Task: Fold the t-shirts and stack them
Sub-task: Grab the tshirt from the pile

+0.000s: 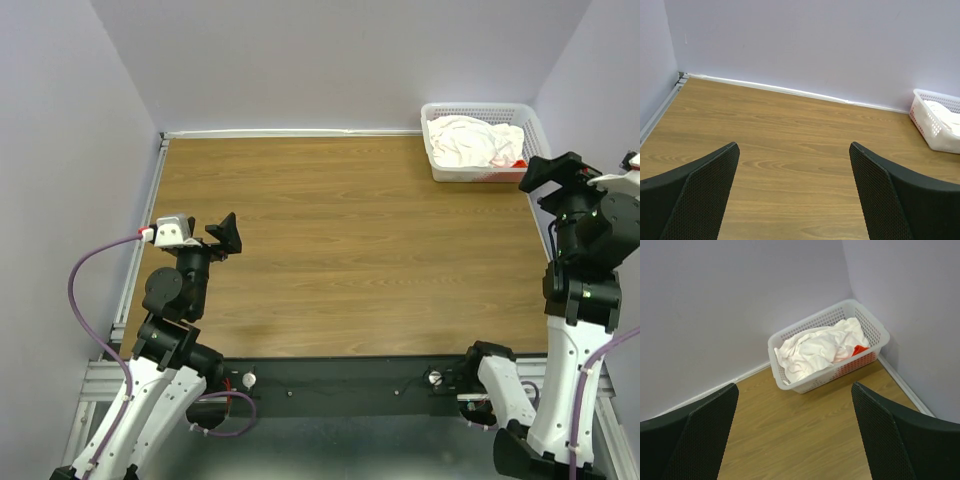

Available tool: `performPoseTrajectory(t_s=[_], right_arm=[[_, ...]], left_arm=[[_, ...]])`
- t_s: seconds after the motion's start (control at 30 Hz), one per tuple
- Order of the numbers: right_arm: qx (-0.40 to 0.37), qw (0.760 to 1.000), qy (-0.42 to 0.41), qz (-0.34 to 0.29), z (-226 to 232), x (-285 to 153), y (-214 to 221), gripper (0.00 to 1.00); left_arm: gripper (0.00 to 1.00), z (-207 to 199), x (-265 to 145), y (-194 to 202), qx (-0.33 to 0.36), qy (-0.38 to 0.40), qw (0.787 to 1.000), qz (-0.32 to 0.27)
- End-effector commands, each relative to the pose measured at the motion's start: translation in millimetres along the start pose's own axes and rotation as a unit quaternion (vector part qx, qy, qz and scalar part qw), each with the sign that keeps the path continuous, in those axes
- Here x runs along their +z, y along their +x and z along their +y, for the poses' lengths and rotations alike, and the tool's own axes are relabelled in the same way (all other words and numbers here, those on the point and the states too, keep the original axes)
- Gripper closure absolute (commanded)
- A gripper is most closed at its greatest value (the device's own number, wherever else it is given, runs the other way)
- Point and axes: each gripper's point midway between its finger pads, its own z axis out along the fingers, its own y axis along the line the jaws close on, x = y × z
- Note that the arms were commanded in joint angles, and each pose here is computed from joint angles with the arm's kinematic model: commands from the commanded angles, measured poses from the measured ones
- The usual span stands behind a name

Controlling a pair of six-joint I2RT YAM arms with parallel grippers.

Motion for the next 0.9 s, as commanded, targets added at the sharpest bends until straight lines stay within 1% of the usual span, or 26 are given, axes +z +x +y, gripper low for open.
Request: performPoseTrajectory(t_s=[0.0,0.07,0.17,0.2,0.3,0.33,0.4,0.43,0.47,0.5,0.53,0.6,0.63,0.67,0.73,0.77,0.87], right_arm=[[-0.022,0.999,0.001,0.040,-2.0,22.2,21.8,0.00],[-0.026,0.997,0.000,0.067,-2.8,41.6,38.6,0.00],[-0.028,0.996,0.008,0.084,-6.7,66.8,54.7,0.00],[-0.030,0.994,0.017,0.103,-11.8,82.4,70.4,0.00],[-0.027,0.993,0.017,0.110,-13.3,114.2,84.4,0.00],[-0.026,0.991,0.024,0.132,-19.1,135.3,106.0,0.00],[-0.017,0.987,0.042,0.152,-27.6,157.9,126.7,0.00],[-0.015,0.988,0.044,0.146,-26.2,171.6,123.0,0.00],[-0.016,0.982,0.061,0.176,-37.7,191.1,153.2,0.00],[-0.013,0.981,0.066,0.181,-39.8,201.8,159.9,0.00],[-0.011,0.978,0.077,0.196,-46.4,223.4,179.3,0.00],[-0.009,0.976,0.081,0.202,-49.4,244.6,192.3,0.00],[-0.008,0.973,0.085,0.213,-53.2,254.6,206.3,0.00],[-0.007,0.971,0.089,0.221,-57.2,273.3,221.3,0.00],[-0.001,0.968,0.090,0.235,-61.6,291.1,242.9,0.01],[0.002,0.965,0.087,0.248,-64.8,304.4,263.2,0.01],[0.007,0.962,0.071,0.263,-64.2,324.4,287.7,0.03]], left_arm=[[0.02,-1.7,1.5,-0.3,0.003,0.004,1.000,-0.007],[0.02,-2.1,2.6,1.8,0.004,0.005,1.000,-0.003],[0.02,0.1,5.8,6.7,0.010,-0.001,1.000,0.006],[0.02,0.7,6.3,6.7,0.009,-0.004,1.000,0.007],[0.02,4.3,9.2,11.2,0.013,-0.013,1.000,0.016],[0.02,5.8,9.7,11.7,0.015,-0.016,1.000,0.017],[0.02,8.7,10.8,13.1,0.019,-0.022,0.999,0.018],[0.02,9.2,11.1,14.7,0.022,-0.024,0.999,0.020],[0.02,12.3,12.0,17.2,0.024,-0.032,0.999,0.024],[0.02,13.5,12.4,18.6,0.025,-0.036,0.999,0.026],[0.02,14.0,12.8,20.1,0.026,-0.038,0.999,0.028],[0.02,16.0,13.6,23.2,0.028,-0.043,0.998,0.033],[0.02,16.7,13.7,24.7,0.030,-0.045,0.998,0.035],[0.02,19.1,13.7,25.3,0.033,-0.051,0.997,0.037],[0.02,21.7,13.7,26.2,0.035,-0.057,0.997,0.038],[0.02,22.7,13.4,27.1,0.036,-0.060,0.997,0.039],[0.02,24.3,13.1,27.8,0.038,-0.063,0.997,0.039]])
